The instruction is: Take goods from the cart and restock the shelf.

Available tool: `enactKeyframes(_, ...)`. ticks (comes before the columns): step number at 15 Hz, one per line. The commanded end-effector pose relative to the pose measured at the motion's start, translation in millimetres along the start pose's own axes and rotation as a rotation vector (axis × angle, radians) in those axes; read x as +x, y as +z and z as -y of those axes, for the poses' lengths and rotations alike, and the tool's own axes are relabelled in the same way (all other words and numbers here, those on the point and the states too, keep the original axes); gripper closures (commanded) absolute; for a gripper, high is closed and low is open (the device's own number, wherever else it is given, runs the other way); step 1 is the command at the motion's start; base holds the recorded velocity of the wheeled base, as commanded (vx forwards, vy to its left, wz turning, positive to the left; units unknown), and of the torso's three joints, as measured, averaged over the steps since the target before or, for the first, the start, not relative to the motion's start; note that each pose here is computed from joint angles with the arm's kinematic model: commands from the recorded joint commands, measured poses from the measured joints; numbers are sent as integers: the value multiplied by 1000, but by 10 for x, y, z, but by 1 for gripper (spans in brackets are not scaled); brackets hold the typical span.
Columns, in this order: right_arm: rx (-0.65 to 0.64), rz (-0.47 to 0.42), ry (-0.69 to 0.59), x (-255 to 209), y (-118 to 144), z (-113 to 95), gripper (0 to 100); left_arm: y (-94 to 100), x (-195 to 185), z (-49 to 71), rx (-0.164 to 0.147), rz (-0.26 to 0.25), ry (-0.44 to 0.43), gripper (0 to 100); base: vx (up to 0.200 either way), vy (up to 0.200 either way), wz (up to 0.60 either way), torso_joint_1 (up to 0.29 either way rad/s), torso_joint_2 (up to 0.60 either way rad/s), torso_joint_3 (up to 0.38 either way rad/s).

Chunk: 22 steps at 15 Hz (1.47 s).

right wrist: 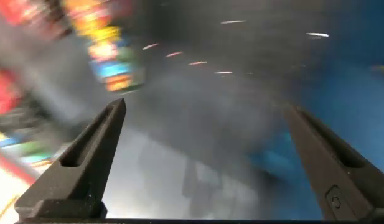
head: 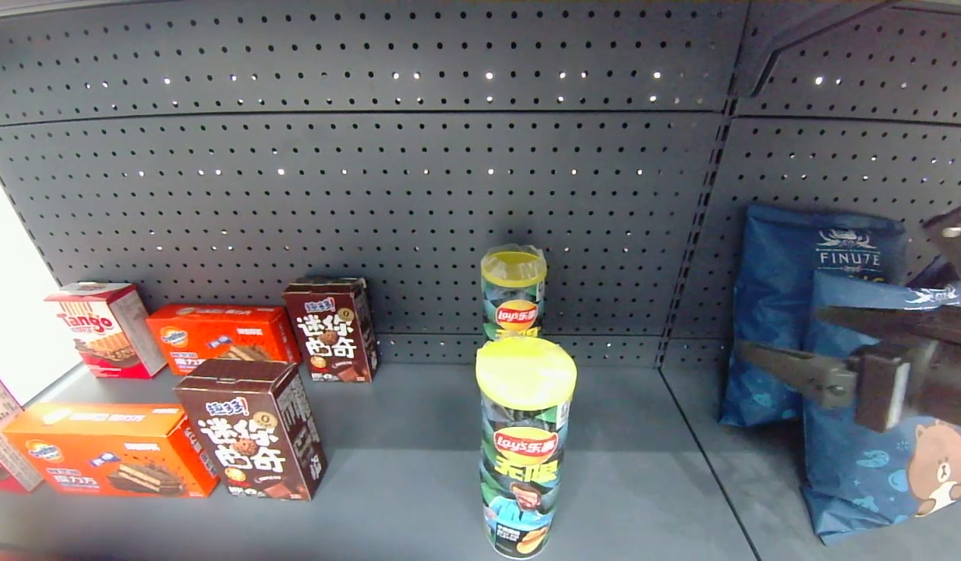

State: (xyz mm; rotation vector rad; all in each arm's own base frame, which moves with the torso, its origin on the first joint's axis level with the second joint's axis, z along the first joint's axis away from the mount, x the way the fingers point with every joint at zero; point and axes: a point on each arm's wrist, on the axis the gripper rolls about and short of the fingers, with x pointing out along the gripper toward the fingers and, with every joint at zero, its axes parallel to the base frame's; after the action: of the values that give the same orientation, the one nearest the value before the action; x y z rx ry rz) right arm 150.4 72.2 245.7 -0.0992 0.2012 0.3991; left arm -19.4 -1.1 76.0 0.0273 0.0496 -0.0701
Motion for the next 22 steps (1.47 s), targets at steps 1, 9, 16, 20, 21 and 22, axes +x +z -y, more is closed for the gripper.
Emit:
enactKeyframes(1,37,149,-209,-794,-278,190,0,0,0,0,1,0,-1,0,0,0,0,0,0,0)
enactKeyframes(9,84,249,-690,-1666,-1574,-53,0,0,0,1,2,0,6,0,0,0,0,0,0,0)
enactKeyframes(16,95,260,-572,-1504,-1996,-81,0,-3,-14,4,6,21,19,0,0,0,0,0,0,0)
enactKeyframes(20,71,192,-368,-1465,-2065,-125,0,-3,-16,1,5,23,6,0,0,0,0,0,0,0)
enactKeyframes(21,85,194,-369,-1465,-2065,-125,0,-3,-20,3,5,30,10,0,0,0,0,0,0,0)
enactKeyframes(22,85,194,-369,-1465,-2065,-125,0,-6,-32,2,5,47,16,0,0,0,0,0,0,0)
